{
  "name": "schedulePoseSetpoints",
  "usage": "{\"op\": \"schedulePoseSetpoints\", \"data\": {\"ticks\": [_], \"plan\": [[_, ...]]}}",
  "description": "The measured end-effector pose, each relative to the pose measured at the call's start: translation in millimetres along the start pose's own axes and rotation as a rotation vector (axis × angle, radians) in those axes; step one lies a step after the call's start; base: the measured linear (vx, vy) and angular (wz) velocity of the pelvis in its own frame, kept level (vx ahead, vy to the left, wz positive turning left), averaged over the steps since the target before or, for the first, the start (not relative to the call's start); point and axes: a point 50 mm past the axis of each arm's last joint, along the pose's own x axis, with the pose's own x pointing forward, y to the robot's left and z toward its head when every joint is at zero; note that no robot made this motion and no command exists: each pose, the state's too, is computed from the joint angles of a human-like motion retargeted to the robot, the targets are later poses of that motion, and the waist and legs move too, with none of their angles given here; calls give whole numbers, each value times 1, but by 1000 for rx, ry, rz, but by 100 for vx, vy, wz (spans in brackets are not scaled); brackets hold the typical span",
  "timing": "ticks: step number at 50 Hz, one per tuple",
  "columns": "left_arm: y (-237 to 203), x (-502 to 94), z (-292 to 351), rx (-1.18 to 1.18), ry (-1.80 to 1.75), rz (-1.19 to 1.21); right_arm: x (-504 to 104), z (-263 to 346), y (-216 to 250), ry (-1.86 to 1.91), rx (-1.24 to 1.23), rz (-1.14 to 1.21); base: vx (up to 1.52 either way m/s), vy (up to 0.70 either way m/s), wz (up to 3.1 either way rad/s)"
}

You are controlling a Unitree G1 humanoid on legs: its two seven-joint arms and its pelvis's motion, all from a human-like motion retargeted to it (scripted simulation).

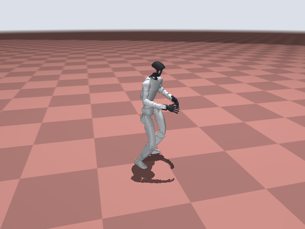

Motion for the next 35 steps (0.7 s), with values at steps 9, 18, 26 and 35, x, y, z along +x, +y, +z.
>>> {"op": "schedulePoseSetpoints", "data": {"ticks": [9, 18, 26, 35], "plan": [[-8, 47, 55, -132, -248, -190, 4, 8, 26, -52, 46, 150, 0, 25, -21], [-80, 115, 263, -139, -935, -517, -95, -95, -13, 451, -28, 122, -9, 15, 56], [-181, 108, 322, -40, -1029, -953, -176, -114, -20, 675, -7, 241, 0, 7, 61], [-188, 181, 156, 60, -253, -901, -113, -79, -30, 434, 48, 115, 4, 2, 41]]}}
